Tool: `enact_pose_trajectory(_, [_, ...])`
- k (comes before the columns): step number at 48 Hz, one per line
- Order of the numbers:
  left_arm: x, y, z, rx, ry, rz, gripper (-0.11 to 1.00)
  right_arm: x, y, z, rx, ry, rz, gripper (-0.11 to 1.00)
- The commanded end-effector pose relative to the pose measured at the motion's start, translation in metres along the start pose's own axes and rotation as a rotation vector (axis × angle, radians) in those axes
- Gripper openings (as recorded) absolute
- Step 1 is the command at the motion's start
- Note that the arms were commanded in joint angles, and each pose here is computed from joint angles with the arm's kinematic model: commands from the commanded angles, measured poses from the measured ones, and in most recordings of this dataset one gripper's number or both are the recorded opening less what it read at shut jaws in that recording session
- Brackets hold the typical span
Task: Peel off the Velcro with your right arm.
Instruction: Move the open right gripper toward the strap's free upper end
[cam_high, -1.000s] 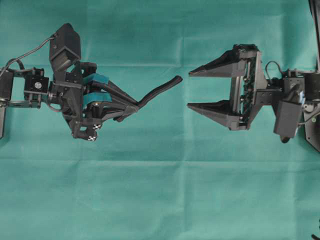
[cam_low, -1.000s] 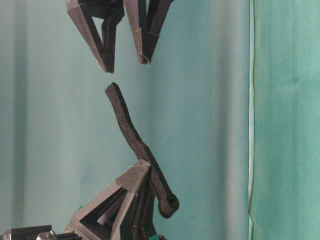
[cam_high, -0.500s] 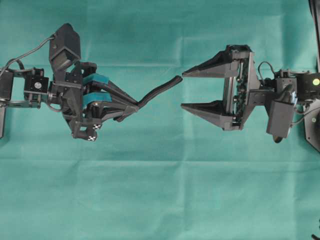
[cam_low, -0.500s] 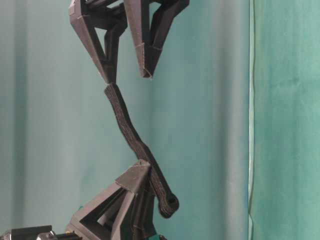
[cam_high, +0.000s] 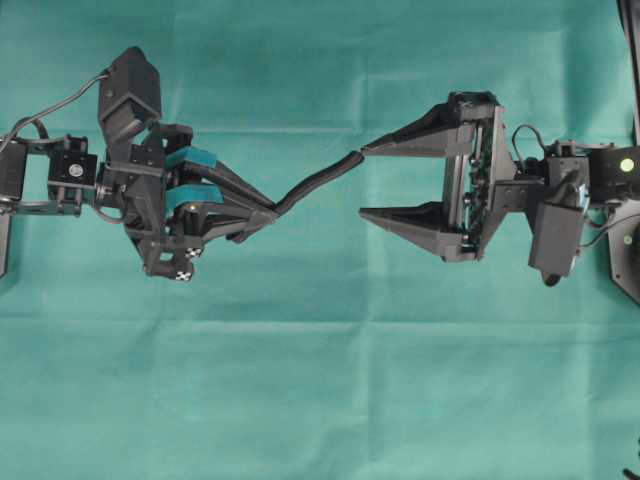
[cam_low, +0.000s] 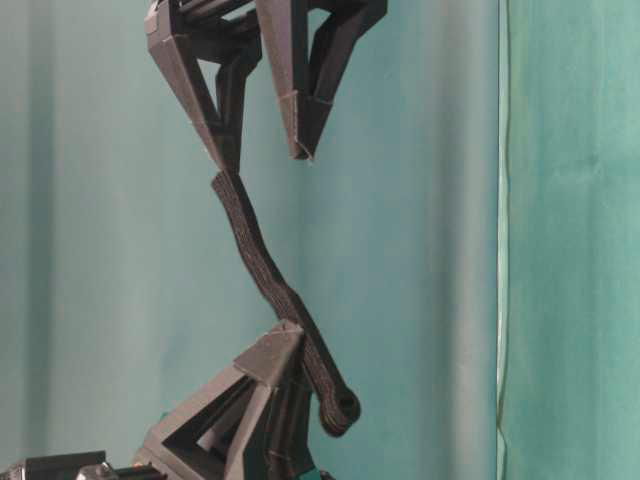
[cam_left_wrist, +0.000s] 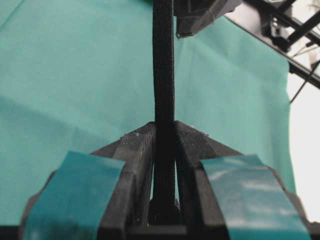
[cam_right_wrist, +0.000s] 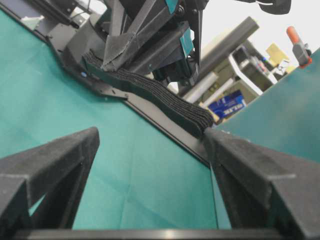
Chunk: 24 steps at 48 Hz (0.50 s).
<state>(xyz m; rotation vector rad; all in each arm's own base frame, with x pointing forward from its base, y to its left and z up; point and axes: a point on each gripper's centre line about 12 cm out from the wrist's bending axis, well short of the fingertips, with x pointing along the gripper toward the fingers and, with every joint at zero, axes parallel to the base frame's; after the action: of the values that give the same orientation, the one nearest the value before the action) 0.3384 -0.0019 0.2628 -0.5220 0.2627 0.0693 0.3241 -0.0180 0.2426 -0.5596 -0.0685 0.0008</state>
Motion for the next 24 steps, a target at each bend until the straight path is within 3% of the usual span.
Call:
enact_pose_trajectory(1, [-0.0029, -0.0032, 0.0097, 0.000, -0.033, -0.013, 0.10, 0.0028, -0.0051, 0.0073, -0.004, -0.029, -0.017, 0.62])
enact_pose_trajectory(24, [-0.0032, -0.0019, 0.0075, -0.002, -0.028, -0.010, 0.10, 0.0022, -0.0045, 0.0063, -0.004, -0.025, -0.015, 0.62])
